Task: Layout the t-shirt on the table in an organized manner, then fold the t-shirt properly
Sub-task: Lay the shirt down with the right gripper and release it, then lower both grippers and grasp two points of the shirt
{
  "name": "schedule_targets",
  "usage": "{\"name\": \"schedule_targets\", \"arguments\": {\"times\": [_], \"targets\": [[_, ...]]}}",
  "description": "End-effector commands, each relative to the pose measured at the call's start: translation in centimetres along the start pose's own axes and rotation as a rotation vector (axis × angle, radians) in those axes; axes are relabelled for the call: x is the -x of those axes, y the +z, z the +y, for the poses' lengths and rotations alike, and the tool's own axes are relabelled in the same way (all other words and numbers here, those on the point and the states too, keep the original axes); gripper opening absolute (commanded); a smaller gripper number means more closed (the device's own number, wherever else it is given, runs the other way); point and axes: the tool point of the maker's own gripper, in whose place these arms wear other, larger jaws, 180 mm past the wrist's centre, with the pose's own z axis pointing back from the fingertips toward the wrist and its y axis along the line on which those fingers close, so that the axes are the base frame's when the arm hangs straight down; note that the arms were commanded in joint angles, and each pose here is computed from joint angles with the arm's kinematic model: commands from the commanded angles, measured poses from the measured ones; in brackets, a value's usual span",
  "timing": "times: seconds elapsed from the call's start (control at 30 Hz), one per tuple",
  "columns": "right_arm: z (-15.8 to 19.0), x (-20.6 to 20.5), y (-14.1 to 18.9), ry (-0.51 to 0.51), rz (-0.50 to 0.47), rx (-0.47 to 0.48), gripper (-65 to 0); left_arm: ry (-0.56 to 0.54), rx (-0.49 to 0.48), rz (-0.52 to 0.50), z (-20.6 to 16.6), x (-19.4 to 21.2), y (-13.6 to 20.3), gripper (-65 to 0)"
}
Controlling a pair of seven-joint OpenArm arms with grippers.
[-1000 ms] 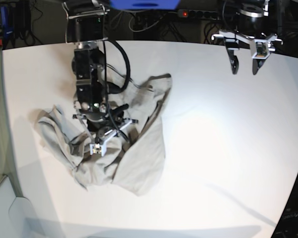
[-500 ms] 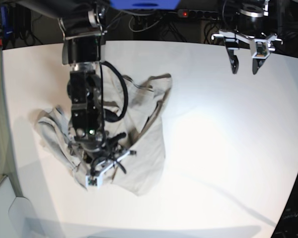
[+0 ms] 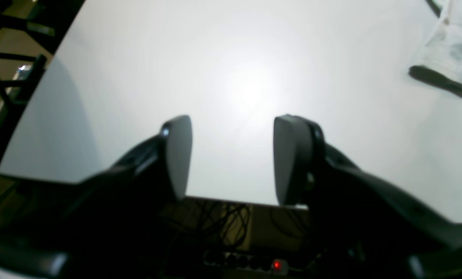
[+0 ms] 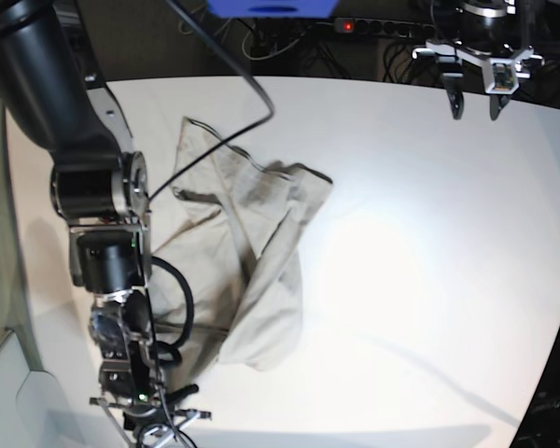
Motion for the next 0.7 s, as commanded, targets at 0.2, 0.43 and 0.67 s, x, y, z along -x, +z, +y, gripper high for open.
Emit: {"name": "schedule_targets", "arguments": {"times": [0.2, 0.43, 0.67], "targets": [[-2.2, -4.8, -0.3, 0.002, -0.121, 0.04, -36.4, -0.007, -0.002, -0.033, 0.2, -0.9, 0.4, -32.3], [-2.3, -1.0, 0.6, -0.002, 0.003, 0.035, -18.2, 0.0, 0.003, -0.059, -0.1, -1.6, -0.2, -32.2], [0.3, 2.8, 6.8, -0.019, -0.078, -0.023, -17.9, 0.063, 0.095, -0.157, -4.2, -4.5, -2.7, -32.2]]}}
